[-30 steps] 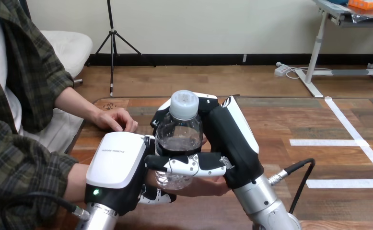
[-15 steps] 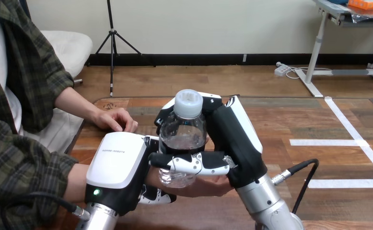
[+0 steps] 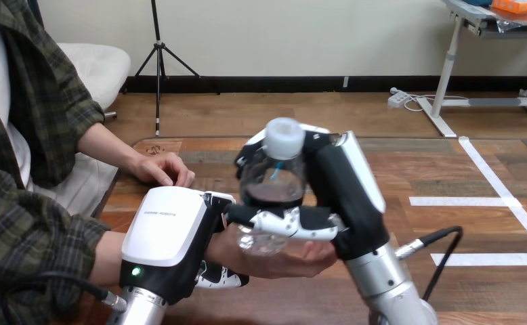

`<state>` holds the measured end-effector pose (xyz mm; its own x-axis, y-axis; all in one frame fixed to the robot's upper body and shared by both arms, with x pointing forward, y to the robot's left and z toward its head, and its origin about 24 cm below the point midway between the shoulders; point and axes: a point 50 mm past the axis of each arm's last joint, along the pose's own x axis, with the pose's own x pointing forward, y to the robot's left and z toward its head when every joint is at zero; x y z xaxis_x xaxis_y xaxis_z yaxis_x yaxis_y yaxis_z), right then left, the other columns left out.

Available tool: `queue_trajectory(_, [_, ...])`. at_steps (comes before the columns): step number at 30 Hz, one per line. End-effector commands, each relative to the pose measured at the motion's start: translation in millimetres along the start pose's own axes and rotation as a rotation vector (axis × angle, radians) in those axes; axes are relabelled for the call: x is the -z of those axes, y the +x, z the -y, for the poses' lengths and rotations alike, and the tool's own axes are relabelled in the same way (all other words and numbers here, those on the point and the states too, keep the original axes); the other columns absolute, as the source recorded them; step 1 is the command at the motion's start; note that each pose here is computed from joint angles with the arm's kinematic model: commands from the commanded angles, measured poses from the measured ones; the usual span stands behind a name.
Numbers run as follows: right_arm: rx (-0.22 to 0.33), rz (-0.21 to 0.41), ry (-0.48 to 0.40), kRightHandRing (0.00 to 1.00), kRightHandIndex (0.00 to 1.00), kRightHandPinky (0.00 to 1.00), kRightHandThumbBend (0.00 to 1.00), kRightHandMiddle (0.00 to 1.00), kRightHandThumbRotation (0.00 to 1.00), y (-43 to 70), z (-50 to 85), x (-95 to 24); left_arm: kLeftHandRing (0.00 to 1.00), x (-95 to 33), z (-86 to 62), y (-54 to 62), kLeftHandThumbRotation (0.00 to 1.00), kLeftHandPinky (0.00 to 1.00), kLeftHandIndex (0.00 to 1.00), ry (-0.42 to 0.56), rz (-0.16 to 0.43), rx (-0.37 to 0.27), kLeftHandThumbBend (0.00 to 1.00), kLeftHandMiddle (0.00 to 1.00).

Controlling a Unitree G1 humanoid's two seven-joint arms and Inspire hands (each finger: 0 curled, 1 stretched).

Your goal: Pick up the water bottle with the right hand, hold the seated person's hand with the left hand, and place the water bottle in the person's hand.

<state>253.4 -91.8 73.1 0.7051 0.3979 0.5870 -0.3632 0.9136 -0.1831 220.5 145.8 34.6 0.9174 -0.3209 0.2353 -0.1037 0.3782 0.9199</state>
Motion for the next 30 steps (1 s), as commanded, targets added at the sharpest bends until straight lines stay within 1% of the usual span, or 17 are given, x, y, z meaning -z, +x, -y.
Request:
queue_trajectory(1, [0.077, 0.106, -0.041, 0.40, 0.47, 0.34, 0.65, 0.44, 0.00, 18.3, 19.7, -12.2, 0.23, -13.7, -17.0, 17.9, 0.00, 0.21, 0.27, -0.021, 0.095, -0.128, 0.97, 0.28])
queue_trajectory(3, [0.092, 0.104, -0.056, 0.40, 0.47, 0.34, 0.65, 0.45, 0.00, 18.3, 24.1, -11.0, 0.23, -13.3, -16.7, 17.8, 0.00, 0.21, 0.27, -0.021, 0.095, -0.129, 0.97, 0.27])
queue_trajectory(11, [0.128, 0.080, -0.095, 0.42, 0.47, 0.35, 0.65, 0.46, 0.00, 17.7, 32.4, -7.9, 0.23, -12.5, -16.2, 17.1, 0.00, 0.20, 0.27, -0.023, 0.094, -0.129, 0.97, 0.27])
queue_trajectory(18, [0.166, 0.058, -0.091, 0.42, 0.48, 0.35, 0.65, 0.47, 0.00, 17.1, 38.8, -4.9, 0.23, -11.8, -15.5, 16.4, 0.00, 0.20, 0.27, -0.025, 0.085, -0.123, 0.96, 0.27])
queue_trajectory(25, [0.184, 0.039, -0.112, 0.42, 0.48, 0.35, 0.65, 0.47, 0.00, 16.2, 44.1, -1.7, 0.23, -11.6, -15.3, 15.5, 0.00, 0.20, 0.27, -0.025, 0.083, -0.119, 0.95, 0.27])
queue_trajectory(30, [0.200, 0.010, -0.130, 0.42, 0.48, 0.36, 0.66, 0.47, 0.00, 15.2, 46.4, 1.8, 0.23, -11.3, -15.3, 14.9, 0.00, 0.20, 0.27, -0.031, 0.082, -0.117, 0.95, 0.27])
